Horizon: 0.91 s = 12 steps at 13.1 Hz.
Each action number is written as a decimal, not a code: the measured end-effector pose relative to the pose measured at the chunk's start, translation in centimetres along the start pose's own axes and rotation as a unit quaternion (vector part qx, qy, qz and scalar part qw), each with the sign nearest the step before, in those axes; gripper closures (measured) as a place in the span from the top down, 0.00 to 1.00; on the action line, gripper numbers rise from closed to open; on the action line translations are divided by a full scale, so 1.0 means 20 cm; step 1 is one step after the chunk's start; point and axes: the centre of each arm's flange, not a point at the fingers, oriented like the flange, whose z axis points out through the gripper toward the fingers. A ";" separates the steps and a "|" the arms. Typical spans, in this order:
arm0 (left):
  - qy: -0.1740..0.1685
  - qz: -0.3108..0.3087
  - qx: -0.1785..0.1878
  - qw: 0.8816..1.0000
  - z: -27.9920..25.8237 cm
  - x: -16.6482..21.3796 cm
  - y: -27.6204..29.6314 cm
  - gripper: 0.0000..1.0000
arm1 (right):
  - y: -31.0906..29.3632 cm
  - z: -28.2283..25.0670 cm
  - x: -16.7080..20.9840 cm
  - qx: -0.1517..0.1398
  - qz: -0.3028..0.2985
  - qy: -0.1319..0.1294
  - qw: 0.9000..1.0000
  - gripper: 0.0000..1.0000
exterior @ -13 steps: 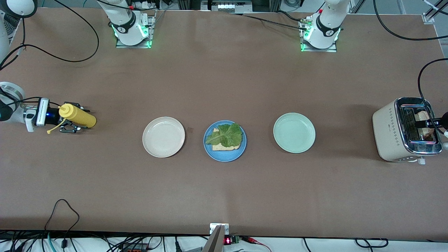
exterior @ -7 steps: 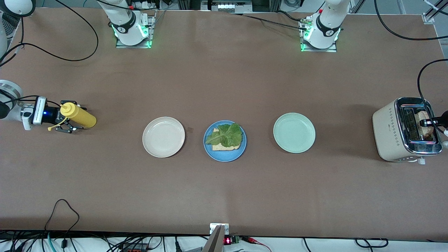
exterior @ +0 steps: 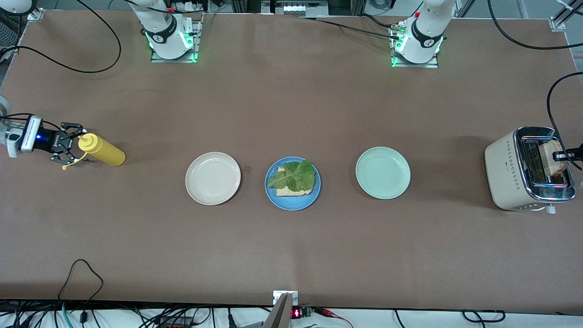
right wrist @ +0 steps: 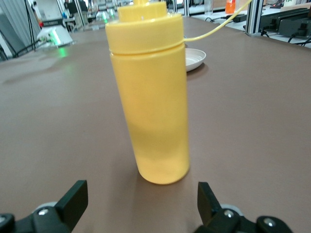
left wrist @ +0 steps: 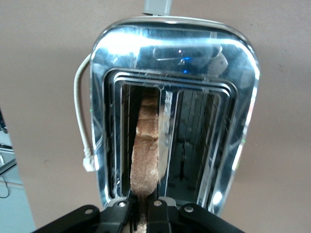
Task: Make sandwich in blue plate with both arms
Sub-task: 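Lift the bread slice from the toaster while the right gripper releases the mustard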
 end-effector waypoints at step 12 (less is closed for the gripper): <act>0.012 0.135 -0.056 0.989 -0.78 -0.22 1.08 0.09 | 0.29 -0.40 1.54 0.001 -0.024 -0.211 0.977 1.00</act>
